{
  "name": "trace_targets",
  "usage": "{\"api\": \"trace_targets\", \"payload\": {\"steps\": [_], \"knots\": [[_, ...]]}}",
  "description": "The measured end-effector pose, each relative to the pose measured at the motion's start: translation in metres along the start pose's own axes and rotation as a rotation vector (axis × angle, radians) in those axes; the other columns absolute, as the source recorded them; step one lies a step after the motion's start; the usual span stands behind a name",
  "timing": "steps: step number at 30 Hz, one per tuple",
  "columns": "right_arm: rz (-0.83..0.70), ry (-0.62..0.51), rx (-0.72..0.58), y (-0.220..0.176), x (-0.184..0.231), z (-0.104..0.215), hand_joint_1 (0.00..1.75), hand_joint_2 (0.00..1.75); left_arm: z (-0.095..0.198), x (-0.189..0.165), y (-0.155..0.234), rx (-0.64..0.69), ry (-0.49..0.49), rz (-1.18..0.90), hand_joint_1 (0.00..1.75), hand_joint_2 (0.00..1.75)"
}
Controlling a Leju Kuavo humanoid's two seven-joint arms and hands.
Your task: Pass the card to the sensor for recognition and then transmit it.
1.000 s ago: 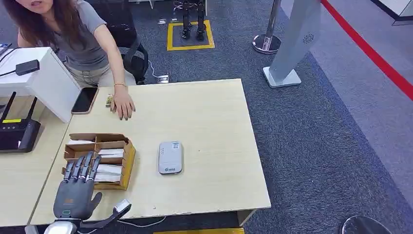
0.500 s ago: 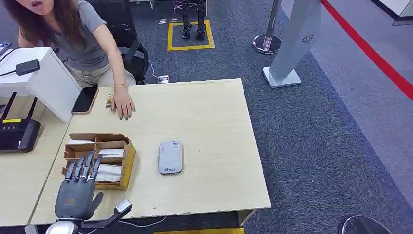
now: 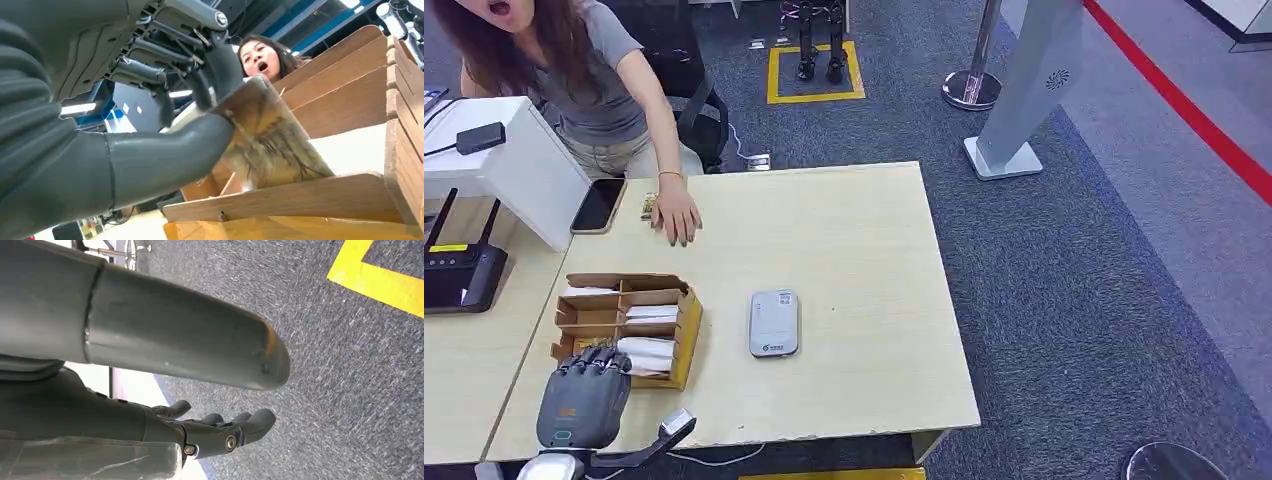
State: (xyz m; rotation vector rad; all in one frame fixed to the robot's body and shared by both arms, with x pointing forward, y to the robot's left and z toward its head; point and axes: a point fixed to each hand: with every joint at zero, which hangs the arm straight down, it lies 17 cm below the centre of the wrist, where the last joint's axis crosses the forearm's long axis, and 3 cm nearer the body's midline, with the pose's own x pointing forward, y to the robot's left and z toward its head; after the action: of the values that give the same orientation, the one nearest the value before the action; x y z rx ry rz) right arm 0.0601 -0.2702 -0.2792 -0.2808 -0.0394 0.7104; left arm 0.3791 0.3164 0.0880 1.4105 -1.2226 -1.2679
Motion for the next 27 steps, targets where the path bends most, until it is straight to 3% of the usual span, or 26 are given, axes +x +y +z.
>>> {"api": "trace_targets", "payload": {"steps": [27], "knots": [[-0.025, 0.005, -0.004, 0.000, -0.002, 0.000, 0.00, 0.00, 0.002, 0.017, 0.003, -0.029, -0.065, 0.123, 1.75, 1.75]]}}
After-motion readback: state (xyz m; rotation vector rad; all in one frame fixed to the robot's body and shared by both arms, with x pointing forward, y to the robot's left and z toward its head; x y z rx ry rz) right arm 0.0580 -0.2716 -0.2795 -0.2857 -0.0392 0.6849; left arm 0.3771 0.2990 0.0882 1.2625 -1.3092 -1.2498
